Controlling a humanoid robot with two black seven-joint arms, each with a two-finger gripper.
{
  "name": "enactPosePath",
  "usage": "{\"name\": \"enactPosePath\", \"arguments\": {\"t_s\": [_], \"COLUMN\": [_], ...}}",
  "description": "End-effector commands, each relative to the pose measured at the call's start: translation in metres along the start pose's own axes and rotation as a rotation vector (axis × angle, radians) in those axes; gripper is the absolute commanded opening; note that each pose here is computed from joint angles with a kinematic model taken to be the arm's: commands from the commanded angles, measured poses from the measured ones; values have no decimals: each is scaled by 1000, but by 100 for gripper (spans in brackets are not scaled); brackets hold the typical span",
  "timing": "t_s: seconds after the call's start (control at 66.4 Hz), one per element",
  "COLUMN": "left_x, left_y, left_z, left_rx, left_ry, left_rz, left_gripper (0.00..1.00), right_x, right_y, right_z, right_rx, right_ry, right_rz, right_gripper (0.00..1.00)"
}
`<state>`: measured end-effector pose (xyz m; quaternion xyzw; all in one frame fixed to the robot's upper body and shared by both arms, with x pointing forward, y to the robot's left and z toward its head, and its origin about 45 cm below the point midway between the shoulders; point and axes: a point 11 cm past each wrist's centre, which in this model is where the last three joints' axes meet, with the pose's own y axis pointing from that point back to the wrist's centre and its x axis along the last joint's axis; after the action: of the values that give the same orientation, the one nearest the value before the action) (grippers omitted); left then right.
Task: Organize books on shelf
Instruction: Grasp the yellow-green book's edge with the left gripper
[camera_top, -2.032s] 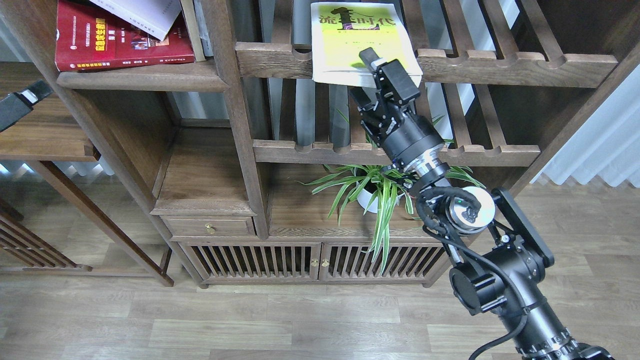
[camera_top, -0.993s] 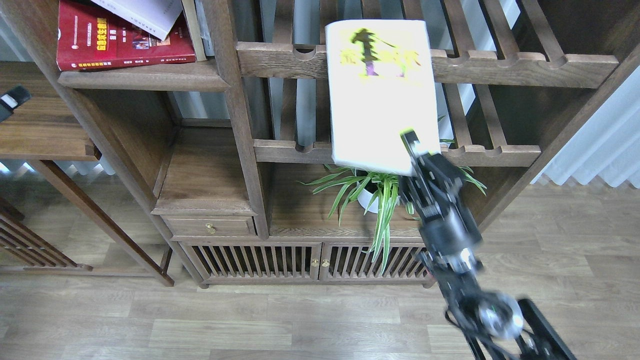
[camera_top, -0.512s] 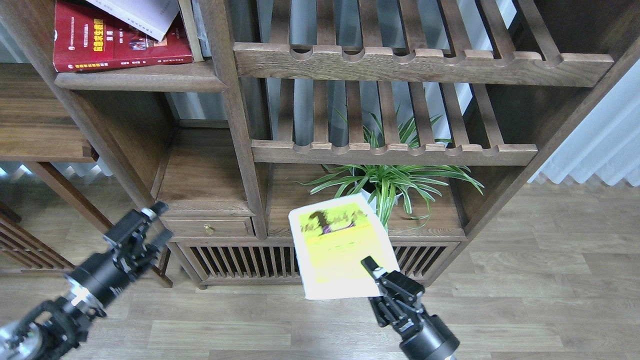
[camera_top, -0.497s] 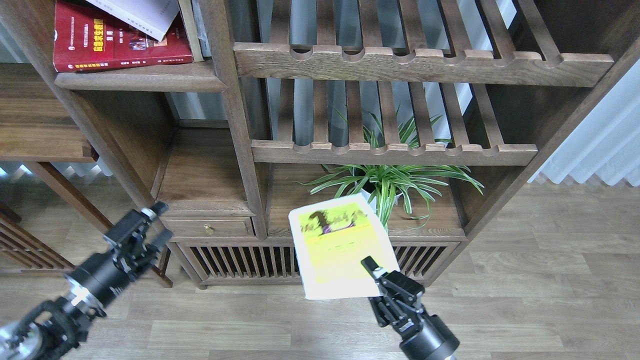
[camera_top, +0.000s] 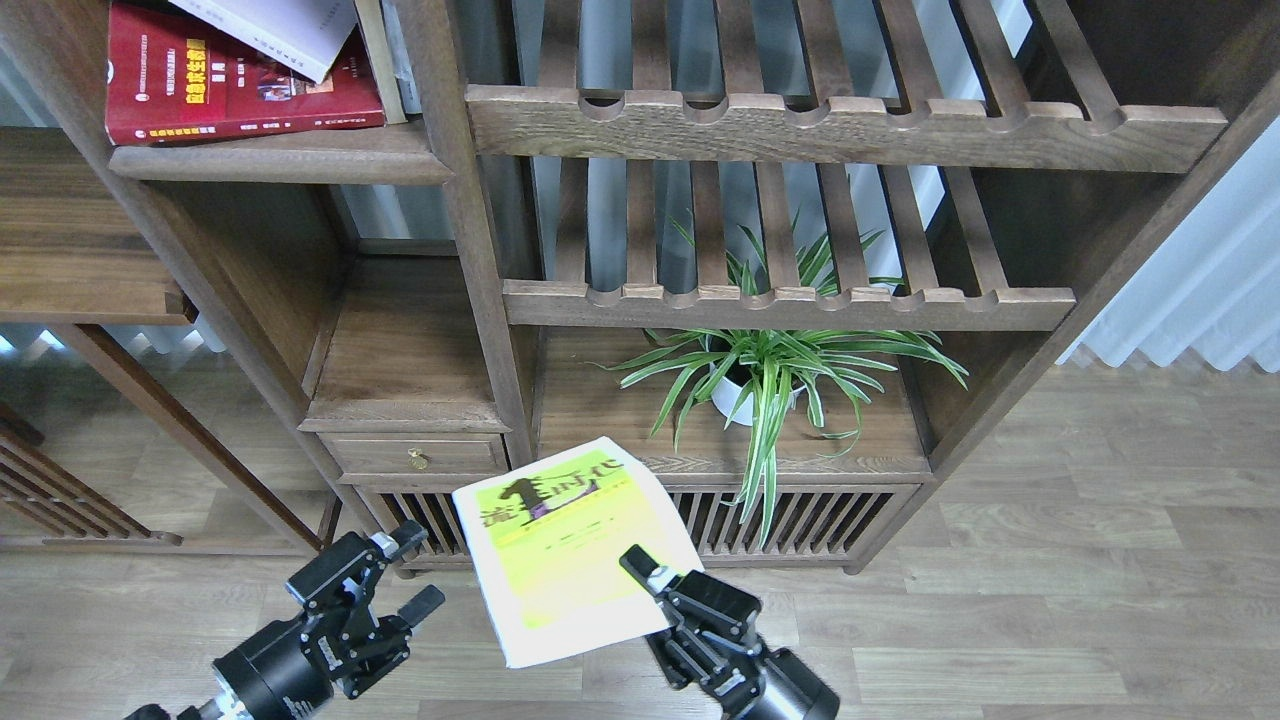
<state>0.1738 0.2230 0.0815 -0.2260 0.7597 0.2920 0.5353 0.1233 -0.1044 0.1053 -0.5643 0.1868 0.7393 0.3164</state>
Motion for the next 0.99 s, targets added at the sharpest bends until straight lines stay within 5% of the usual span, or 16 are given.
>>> {"name": "enactPosePath", "arguments": {"t_s": [0.0, 0.181, 0.301, 0.437, 0.527, 0.918, 0.963, 0.978], "left_x": [1, -4, 3, 7, 8, 1, 1, 2], "left_y": [-11, -26, -27, -25, -25, -33, -29, -21], "left_z": [-13, -22, -32, -34, -36, -34, -29, -20], "left_rx": [24, 43, 65, 64, 57, 115, 109, 104], "left_ry": [27, 42, 60, 76, 101, 44, 27, -8], "left_rz": [-21, -56, -42, -34, -40, -32, -20, 5], "left_gripper": [96, 95, 81, 48, 7, 0, 0, 0], "right_x": [2, 4, 5, 10, 12, 14, 13, 12], "right_y": [0, -2, -5, 0, 2, 8, 7, 7], "right_z": [4, 16, 23, 32, 36, 32, 29, 23], "right_rx": [-2, -21, -33, -42, -49, -35, -34, -30], "right_ry": [-10, -34, -44, -54, -55, -48, -39, -18], "right_rz": [2, -1, -5, 11, 20, 34, 32, 34], "right_gripper": [6, 6, 6, 6, 6, 9, 17, 36]}}
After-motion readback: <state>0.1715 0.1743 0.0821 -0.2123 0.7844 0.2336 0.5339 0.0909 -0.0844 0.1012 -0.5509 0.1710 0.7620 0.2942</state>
